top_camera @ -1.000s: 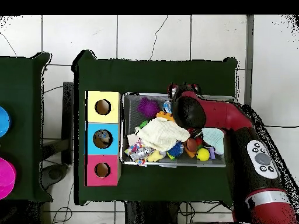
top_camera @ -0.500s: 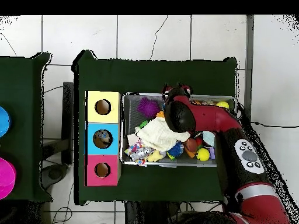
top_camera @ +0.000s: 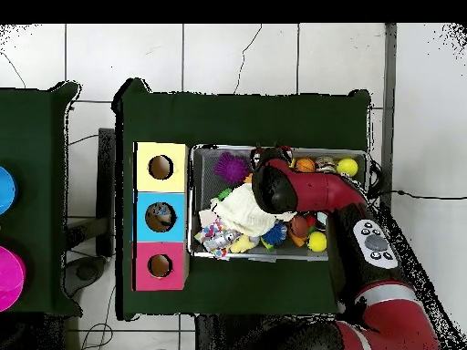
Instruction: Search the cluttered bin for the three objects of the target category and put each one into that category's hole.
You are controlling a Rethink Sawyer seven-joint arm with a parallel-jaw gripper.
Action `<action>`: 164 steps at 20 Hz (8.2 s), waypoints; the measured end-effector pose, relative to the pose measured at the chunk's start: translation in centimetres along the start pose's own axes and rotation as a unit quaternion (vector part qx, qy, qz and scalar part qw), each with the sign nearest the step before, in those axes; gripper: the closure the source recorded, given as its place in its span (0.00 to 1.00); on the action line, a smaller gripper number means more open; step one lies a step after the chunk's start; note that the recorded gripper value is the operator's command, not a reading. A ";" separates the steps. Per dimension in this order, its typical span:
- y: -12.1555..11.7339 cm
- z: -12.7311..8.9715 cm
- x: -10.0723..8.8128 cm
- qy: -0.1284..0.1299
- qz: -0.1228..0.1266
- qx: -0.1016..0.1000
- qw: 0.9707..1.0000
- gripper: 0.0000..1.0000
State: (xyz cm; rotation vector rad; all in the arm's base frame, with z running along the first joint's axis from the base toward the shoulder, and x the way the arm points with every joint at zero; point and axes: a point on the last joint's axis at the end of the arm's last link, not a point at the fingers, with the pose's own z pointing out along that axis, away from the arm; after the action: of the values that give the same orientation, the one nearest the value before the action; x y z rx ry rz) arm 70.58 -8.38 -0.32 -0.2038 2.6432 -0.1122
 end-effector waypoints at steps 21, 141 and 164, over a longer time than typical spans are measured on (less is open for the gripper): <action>-1.6 -1.1 3.2 0.035 0.007 0.027 0.999 0.00; -0.4 1.7 7.9 0.025 0.089 0.006 0.996 0.00; -2.2 1.0 8.1 0.041 0.100 0.010 0.994 0.00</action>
State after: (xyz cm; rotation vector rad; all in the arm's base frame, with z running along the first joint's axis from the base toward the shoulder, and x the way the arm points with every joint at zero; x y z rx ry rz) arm 64.33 -11.96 -4.70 0.0751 2.7251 -0.0804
